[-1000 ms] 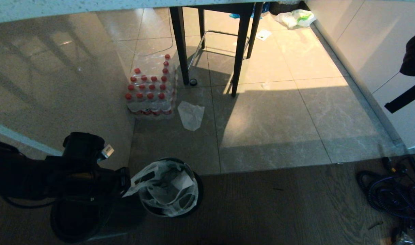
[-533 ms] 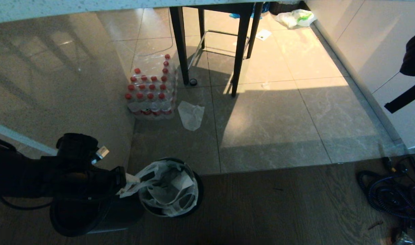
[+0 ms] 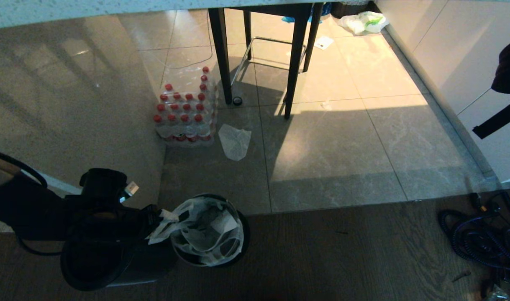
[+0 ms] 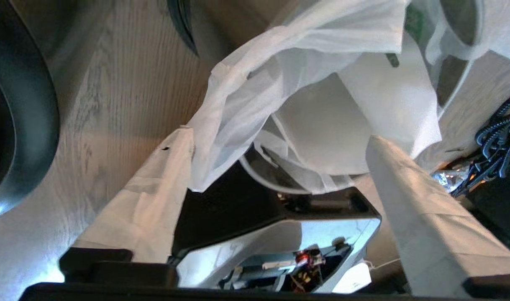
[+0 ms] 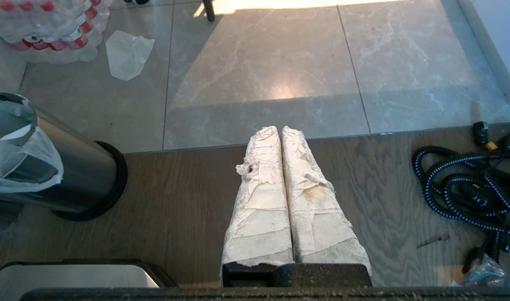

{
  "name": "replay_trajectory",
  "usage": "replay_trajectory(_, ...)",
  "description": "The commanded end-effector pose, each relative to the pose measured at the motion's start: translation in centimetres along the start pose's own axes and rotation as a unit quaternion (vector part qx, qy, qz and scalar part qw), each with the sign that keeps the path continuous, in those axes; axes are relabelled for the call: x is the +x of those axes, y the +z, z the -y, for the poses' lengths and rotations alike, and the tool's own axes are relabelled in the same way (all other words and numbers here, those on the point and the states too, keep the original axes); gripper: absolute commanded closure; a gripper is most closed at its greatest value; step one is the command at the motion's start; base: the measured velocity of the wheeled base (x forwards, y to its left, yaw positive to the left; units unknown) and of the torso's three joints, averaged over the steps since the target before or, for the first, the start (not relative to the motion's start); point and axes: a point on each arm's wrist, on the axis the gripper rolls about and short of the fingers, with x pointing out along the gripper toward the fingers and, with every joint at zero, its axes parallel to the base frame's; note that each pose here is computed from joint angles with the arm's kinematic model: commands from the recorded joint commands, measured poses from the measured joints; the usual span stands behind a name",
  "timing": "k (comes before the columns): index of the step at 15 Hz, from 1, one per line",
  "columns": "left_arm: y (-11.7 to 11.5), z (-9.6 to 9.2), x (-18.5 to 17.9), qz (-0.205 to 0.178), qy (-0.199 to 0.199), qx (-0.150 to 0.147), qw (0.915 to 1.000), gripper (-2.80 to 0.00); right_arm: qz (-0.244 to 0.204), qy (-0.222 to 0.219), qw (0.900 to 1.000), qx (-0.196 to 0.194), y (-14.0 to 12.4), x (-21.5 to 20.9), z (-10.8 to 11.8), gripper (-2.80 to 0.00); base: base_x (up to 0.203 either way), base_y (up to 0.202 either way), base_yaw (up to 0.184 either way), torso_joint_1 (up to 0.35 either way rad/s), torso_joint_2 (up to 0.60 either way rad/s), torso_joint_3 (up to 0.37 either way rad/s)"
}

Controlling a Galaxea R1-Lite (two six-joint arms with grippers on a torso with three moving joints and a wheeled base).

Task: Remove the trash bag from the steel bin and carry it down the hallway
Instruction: Pick up the trash bag

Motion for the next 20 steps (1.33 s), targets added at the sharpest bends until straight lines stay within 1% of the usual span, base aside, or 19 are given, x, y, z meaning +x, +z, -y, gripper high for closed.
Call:
replay_trajectory(1,-1.0,-0.6,-0.3,-0.011,0.003,-0.01,0.9999,-2.8,-0.018,0.001,1.0,0.0,-1.0,0.2,0.0,0.0,0.0,0.0,0.0,0.0,0.0,0.0)
replay_trajectory(3,-1.6,-1.1,-2.1,-0.012,-0.031,-0.021,0.9992,-2.8,-0.018,0.001,1.0,0.0,-1.0,0.2,0.0,0.0,0.0,0.0,0.0,0.0,0.0,0.0)
replay_trajectory(5,-1.5,-1.8,-1.1,-0.021,-0.024,-0.028,0.9991,-2.8,-0.018,0.001,1.0,-0.001,-1.0,0.2,0.0,0.0,0.0,0.0,0.0,0.0,0.0,0.0)
replay_trajectory(6,-0.9,-1.9,-0.3,-0.018,-0.022,-0.026,0.9993,-2.8,-0.018,0.001,1.0,0.0,-1.0,0.2,0.0,0.0,0.0,0.0,0.0,0.0,0.0,0.0)
replay_trajectory(10,0.5,-1.8,1.3,-0.015,-0.024,-0.021,0.9994,-2.8,-0.018,0.001,1.0,-0.001,-1.0,0.2,0.0,0.0,0.0,0.0,0.0,0.0,0.0,0.0)
replay_trajectory(11,1.2,-1.4,1.6,-0.009,-0.028,-0.015,0.9994,-2.8,-0.018,0.001,1.0,-0.001,-1.0,0.2,0.0,0.0,0.0,0.0,0.0,0.0,0.0,0.0)
replay_trajectory(14,2.3,0.0,2.2,0.003,-0.037,0.004,0.9993,-2.8,-0.018,0.001,1.0,-0.001,-1.0,0.2,0.0,0.0,0.0,0.0,0.0,0.0,0.0,0.0)
replay_trajectory(15,2.5,0.3,2.2,0.005,-0.037,0.006,0.9993,-2.8,-0.018,0.001,1.0,0.0,-1.0,0.2,0.0,0.0,0.0,0.0,0.0,0.0,0.0,0.0)
replay_trajectory(16,2.7,0.9,2.2,0.005,-0.041,0.013,0.999,-2.8,-0.017,0.001,1.0,0.0,-1.0,0.2,0.0,0.0,0.0,0.0,0.0,0.0,0.0,0.0)
replay_trajectory(18,2.3,2.0,2.4,0.001,-0.044,0.025,0.9987,-2.8,-0.018,0.001,1.0,0.0,-1.0,0.2,0.0,0.0,0.0,0.0,0.0,0.0,0.0,0.0)
replay_trajectory(20,1.6,3.1,2.7,0.002,-0.028,0.04,0.9988,-2.8,-0.018,0.001,1.0,0.0,-1.0,0.2,0.0,0.0,0.0,0.0,0.0,0.0,0.0,0.0)
